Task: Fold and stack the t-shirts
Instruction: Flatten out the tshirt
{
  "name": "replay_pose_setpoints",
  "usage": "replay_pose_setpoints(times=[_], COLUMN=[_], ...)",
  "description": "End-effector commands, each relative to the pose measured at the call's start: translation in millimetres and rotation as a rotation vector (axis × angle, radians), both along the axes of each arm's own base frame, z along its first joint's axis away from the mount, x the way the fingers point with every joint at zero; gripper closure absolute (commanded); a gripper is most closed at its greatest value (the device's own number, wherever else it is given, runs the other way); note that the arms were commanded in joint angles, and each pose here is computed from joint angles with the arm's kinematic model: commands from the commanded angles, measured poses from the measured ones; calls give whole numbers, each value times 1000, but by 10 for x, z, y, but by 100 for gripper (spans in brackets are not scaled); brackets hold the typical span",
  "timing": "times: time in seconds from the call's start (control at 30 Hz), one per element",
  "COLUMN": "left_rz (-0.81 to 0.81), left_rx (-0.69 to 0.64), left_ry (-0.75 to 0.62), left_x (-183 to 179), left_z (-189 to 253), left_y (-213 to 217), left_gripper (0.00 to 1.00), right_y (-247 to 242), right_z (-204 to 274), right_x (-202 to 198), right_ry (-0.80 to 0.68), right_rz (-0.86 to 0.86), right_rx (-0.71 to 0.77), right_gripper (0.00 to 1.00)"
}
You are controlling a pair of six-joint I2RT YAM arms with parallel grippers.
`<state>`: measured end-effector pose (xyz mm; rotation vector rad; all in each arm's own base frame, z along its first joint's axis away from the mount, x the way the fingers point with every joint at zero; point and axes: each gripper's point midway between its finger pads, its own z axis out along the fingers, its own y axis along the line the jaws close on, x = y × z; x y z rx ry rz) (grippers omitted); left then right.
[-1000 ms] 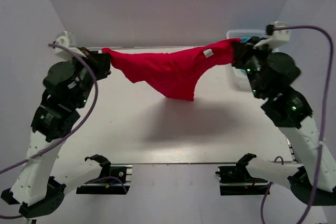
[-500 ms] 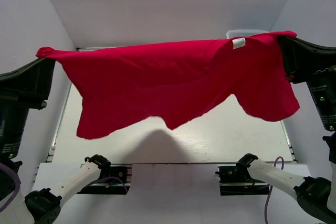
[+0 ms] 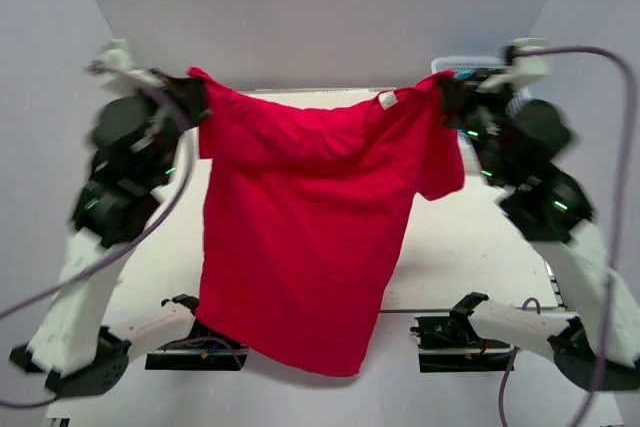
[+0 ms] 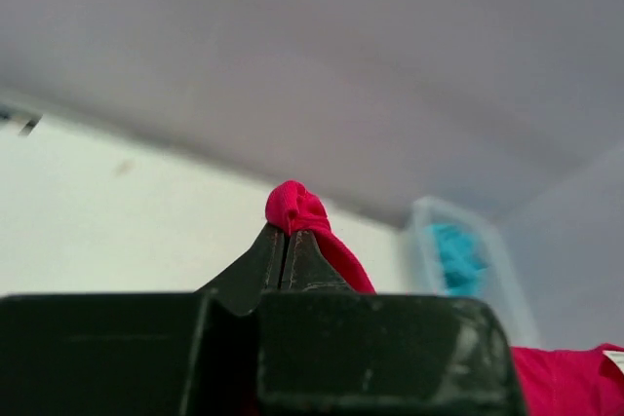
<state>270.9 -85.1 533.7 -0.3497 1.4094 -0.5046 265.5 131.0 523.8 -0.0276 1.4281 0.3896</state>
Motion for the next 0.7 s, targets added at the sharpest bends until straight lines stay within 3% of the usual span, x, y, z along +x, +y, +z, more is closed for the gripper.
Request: replay_pose_setpoints(times=[0.0,0.2,0.23,0.3,0.33,0.37,0.4,0.43,0.47,0.5,0.53,0.57,0.6,0.63,0.67], left_rz=[210,361,384,393,425,417,402,378,365,349,303,277,259,234,224], left_rx=[71,206,203,256,260,242,292,291,262,259,313,256,267,269,275], left_ry=[202,471,499,604,630,620,713,747,680,694,838,749,763,759,780], left_x=[546,1498,1649,2048,2217,2435,2694,2865,3191,3347,3386,3576,3566,3552,3365], left_z=[-811,-1993,-2138,-2663,-2830,-2835,-3398,-3607,-3315,-3396,-4023,-3566,-3577,-3546,-3507], left_y=[92,-60,-6,-55,44,12,-26,-58,-67,-94,-182,-229,-249,-281,-247], left_gripper=[100,100,100,100,83,63,31,1,0,0,0,0,0,0,0], right_y=[-151,63,92,159,89,202,257,148,260,269,157,236,223,224,203], right_z=[-626,-2079,-2105,-2722,-2589,-3200,-3139,-3276,-3378,-3414,-3587,-3513,-3531,-3417,-3822], right_x=[547,1485,1594,1948,2169,2390,2570,2681,3076,3183,3133,3352,3322,3272,3162], right_ry=[131,424,433,554,545,651,634,679,669,677,762,727,746,735,791], right_rz=[-291,-421,-415,-400,-400,-377,-363,-368,-370,-364,-376,-370,-364,-360,-343], right_rx=[-38,-220,-208,-277,-235,-305,-294,-312,-312,-321,-387,-387,-399,-407,-442], right_gripper=[100,100,100,100,100,100,93,77,44,30,27,24,15,12,10])
